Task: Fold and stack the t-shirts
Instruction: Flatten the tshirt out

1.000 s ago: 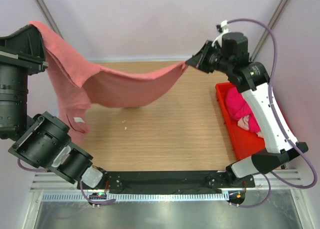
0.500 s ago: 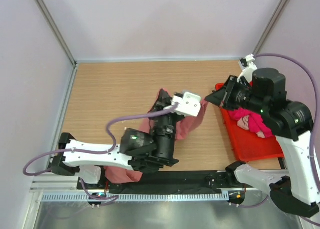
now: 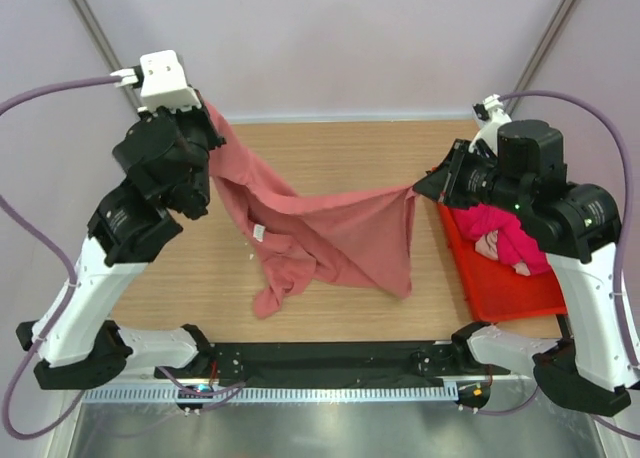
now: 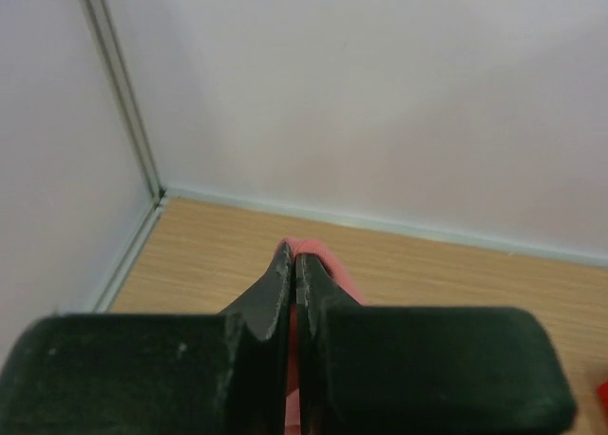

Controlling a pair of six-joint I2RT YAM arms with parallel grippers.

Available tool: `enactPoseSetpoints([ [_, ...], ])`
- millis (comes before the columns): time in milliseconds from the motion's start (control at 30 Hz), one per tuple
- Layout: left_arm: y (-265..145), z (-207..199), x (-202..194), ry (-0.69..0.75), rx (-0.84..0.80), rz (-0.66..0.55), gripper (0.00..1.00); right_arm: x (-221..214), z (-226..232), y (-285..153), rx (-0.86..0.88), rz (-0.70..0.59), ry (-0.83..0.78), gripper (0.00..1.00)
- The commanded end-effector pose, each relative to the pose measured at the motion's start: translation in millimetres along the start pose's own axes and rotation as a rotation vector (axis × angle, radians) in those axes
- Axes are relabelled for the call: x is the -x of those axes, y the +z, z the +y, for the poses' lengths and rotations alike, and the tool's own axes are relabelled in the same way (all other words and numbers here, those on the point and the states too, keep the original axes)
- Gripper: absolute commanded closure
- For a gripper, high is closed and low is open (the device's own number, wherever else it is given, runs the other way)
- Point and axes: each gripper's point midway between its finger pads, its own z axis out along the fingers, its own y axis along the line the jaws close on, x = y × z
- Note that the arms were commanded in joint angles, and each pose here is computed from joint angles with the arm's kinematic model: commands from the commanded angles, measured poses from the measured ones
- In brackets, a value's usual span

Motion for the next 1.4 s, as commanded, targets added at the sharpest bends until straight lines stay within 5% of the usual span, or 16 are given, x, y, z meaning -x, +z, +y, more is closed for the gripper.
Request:
enactPoseSetpoints([
  [0, 30, -12, -56, 0.042, -0.099, 0.168, 1.0, 28, 8, 2, 0.009, -0.087, -0.062, 0.99],
  [167, 52, 59, -31, -0.065, 0.011, 0.155, 1.0, 77, 20, 17, 0.017, -0.256, -0.07, 0.99],
  [300, 43, 68, 12, -0.053, -0.011, 0.071, 1.0, 109, 36, 21, 0.055, -0.349, -0.099, 0.99],
  [500, -8, 93, 108, -0.037, -0.041, -0.191, 1.0, 142, 85, -10, 0.256, -0.487, -0.222, 0.99],
  [733, -60, 110, 166, -0.115, -0.086, -0.388, 1.0, 167, 108, -66, 0.312, -0.635, -0.301, 0.99],
  [1033, -111, 127, 203, -0.183, -0.14, -0.522, 1.0, 184, 128, -139, 0.382, -0.781, -0.291, 0.99],
  [1367, -136, 139, 217, -0.258, -0.169, -0.567, 1.0, 175, 140, -164, 0.485, -0.787, -0.218, 0.99],
])
